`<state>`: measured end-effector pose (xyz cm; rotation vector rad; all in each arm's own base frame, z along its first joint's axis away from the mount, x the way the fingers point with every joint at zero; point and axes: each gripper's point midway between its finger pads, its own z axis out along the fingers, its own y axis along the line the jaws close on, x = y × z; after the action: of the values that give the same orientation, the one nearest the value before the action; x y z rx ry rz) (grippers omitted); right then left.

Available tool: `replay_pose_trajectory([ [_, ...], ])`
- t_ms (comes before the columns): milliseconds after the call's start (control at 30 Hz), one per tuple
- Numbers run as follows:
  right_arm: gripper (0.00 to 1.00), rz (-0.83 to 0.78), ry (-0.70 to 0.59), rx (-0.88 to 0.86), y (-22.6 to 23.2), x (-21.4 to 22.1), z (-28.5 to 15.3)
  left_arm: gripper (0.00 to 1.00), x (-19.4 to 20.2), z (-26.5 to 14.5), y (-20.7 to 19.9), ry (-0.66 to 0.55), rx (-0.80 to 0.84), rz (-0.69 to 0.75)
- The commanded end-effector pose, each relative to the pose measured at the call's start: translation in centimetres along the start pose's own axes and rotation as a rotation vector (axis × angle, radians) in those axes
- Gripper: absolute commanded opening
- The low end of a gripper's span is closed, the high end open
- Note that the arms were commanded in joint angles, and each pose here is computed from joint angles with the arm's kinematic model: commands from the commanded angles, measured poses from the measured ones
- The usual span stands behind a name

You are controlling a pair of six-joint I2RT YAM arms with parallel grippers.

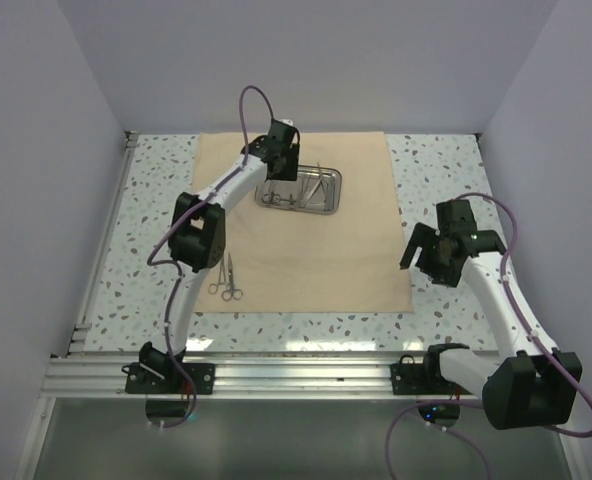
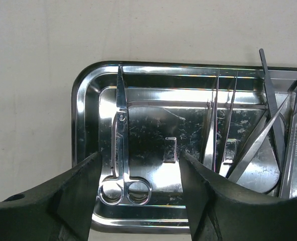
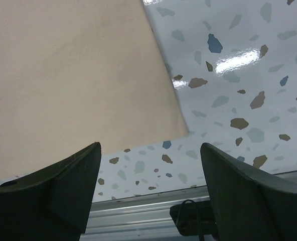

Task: Open and lay out the surgical kit
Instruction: Pick up the medical item from the container.

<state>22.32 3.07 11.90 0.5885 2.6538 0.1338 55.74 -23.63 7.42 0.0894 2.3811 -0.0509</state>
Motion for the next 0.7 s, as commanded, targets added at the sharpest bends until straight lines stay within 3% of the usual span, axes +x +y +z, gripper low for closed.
replay_pose_trajectory([
  [0, 0.84, 0.010, -0.011, 0.025, -0.1, -0.5, -0.3, 0.67, -2.6, -0.4, -0.8, -0.070, 0.030, -0.012],
  [667, 0.84, 0.018, 0.012, 0.080, -0.4, -1.2, 1.2, 0.65, 1.0, 5.6, 1.1, 0.013, 0.037, -0.060],
])
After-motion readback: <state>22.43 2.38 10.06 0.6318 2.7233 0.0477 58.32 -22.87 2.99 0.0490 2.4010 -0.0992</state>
